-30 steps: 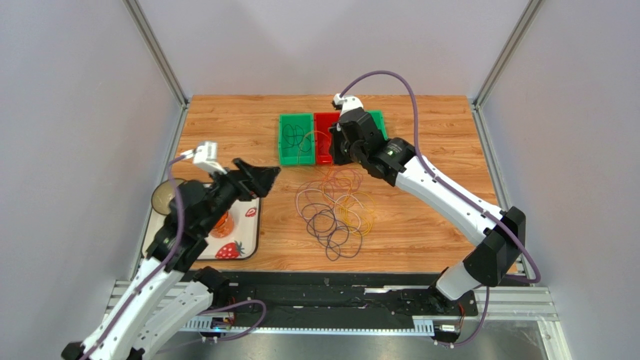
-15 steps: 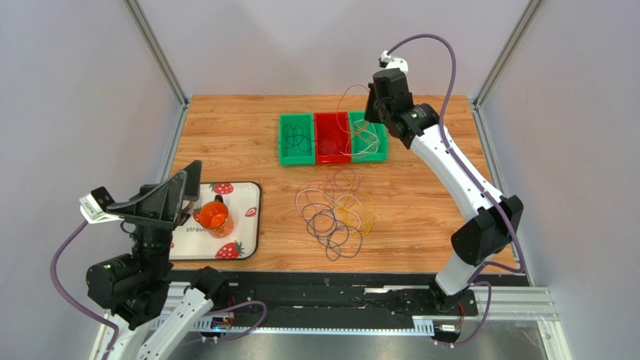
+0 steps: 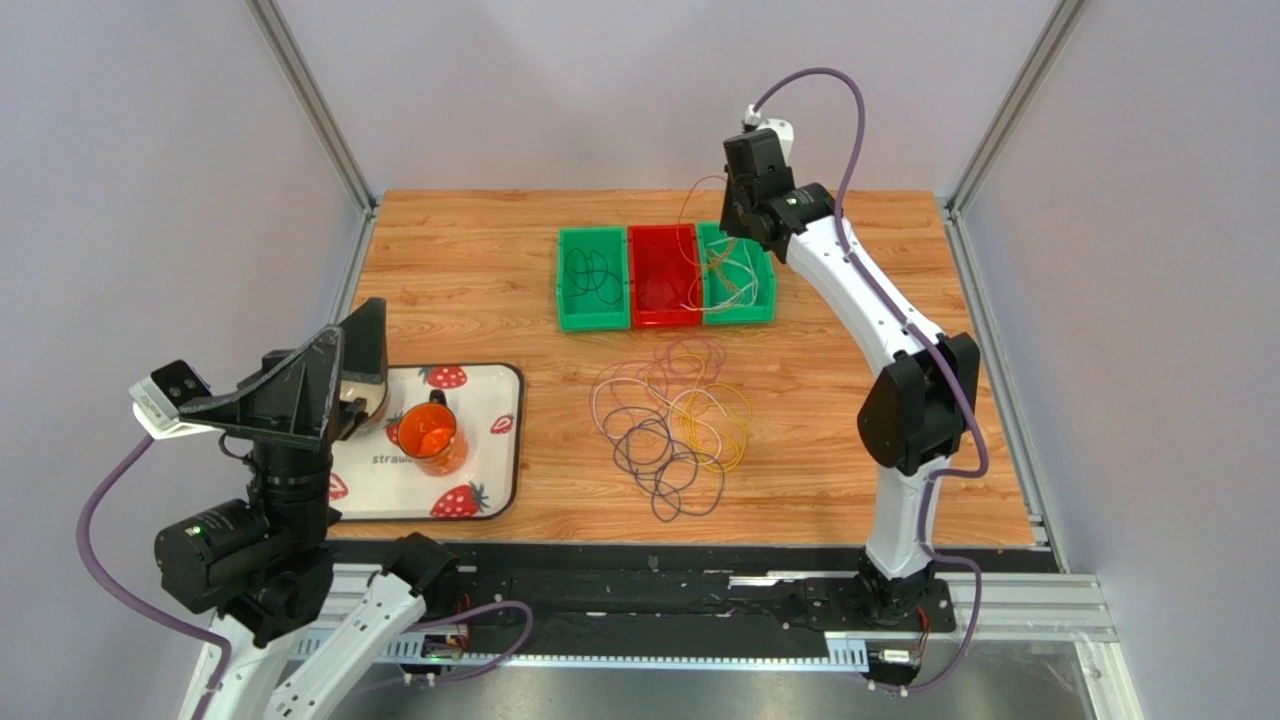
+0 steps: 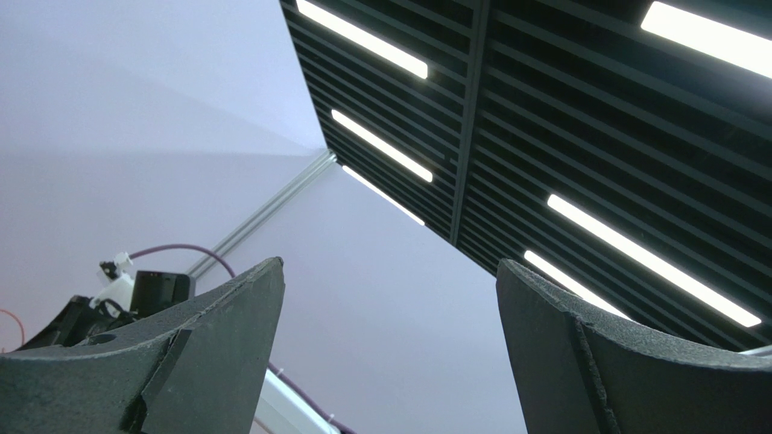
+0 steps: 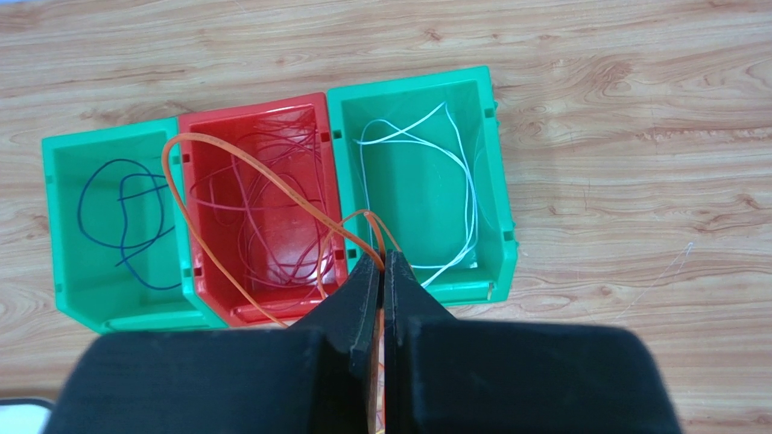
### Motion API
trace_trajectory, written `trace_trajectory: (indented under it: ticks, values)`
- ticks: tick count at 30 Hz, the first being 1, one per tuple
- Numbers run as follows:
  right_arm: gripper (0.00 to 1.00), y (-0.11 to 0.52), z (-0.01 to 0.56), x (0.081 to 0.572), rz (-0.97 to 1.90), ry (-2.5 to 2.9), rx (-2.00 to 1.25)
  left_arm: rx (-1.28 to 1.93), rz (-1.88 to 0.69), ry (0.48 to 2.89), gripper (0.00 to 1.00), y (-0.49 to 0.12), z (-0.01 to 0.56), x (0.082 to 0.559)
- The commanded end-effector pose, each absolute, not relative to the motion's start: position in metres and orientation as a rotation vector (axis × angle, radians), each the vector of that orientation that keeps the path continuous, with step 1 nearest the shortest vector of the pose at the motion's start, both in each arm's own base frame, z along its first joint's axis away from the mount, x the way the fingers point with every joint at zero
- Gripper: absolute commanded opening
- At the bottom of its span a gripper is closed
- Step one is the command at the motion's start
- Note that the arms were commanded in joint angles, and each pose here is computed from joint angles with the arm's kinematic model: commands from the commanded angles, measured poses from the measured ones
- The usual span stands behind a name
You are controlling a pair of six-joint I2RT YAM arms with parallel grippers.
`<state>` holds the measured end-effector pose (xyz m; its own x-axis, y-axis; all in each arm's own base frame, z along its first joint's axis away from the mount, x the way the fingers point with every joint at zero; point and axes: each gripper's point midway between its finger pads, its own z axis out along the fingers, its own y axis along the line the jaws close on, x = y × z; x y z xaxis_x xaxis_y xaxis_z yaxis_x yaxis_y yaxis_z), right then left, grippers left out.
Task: Untangle the cables
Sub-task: Pick up the cable at the center of the board, then place the cable in the bin.
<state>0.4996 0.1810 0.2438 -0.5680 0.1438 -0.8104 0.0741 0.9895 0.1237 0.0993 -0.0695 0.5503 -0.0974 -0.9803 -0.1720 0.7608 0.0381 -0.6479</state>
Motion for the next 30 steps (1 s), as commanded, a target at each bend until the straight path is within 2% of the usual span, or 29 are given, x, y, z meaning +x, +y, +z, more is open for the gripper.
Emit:
trace_trajectory:
  ticks: [1, 9, 12, 15, 16, 18, 19, 22, 23, 25, 26, 28, 30]
  values:
    - [0.00, 0.173, 0.246, 0.521, 0.079, 2.154, 0.172, -0.399, -1.537, 0.609, 0.95, -0.057, 0.562, 0.088]
    - [0.00, 0.166, 0.226, 0.539, 0.059, 2.181, 0.207, -0.420, -1.531, 0.564, 0.95, -0.053, 0.564, 0.093]
    - [0.00, 0.164, 0.221, 0.545, 0.054, 2.188, 0.213, -0.412, -1.525, 0.558, 0.91, -0.053, 0.567, 0.092]
    - [0.00, 0.165, 0.216, 0.548, 0.059, 2.193, 0.212, -0.401, -1.529, 0.552, 0.81, -0.055, 0.569, 0.093]
    - [0.00, 0.165, 0.216, 0.550, 0.060, 2.193, 0.213, -0.396, -1.529, 0.545, 0.72, -0.055, 0.570, 0.093]
    - [0.00, 0.169, 0.214, 0.553, 0.075, 2.196, 0.200, -0.395, -1.534, 0.541, 0.64, -0.056, 0.571, 0.094]
    - [0.00, 0.170, 0.215, 0.554, 0.074, 2.194, 0.192, -0.389, -1.537, 0.535, 0.57, -0.056, 0.572, 0.093]
    - [0.00, 0.168, 0.211, 0.556, 0.057, 2.201, 0.196, -0.387, -1.543, 0.527, 0.50, -0.058, 0.572, 0.095]
    - [0.02, 0.167, 0.209, 0.555, 0.050, 2.207, 0.194, -0.382, -1.535, 0.523, 0.48, -0.057, 0.573, 0.095]
    - [0.17, 0.165, 0.205, 0.553, 0.037, 2.219, 0.199, -0.381, -1.528, 0.511, 0.45, -0.056, 0.573, 0.095]
    - [0.35, 0.165, 0.203, 0.552, 0.038, 2.223, 0.203, -0.378, -1.515, 0.507, 0.45, -0.055, 0.573, 0.095]
    - [0.42, 0.163, 0.200, 0.551, 0.035, 2.227, 0.210, -0.381, -1.512, 0.496, 0.45, -0.055, 0.573, 0.096]
    - [0.43, 0.165, 0.199, 0.550, 0.049, 2.230, 0.210, -0.388, -1.519, 0.493, 0.44, -0.055, 0.571, 0.098]
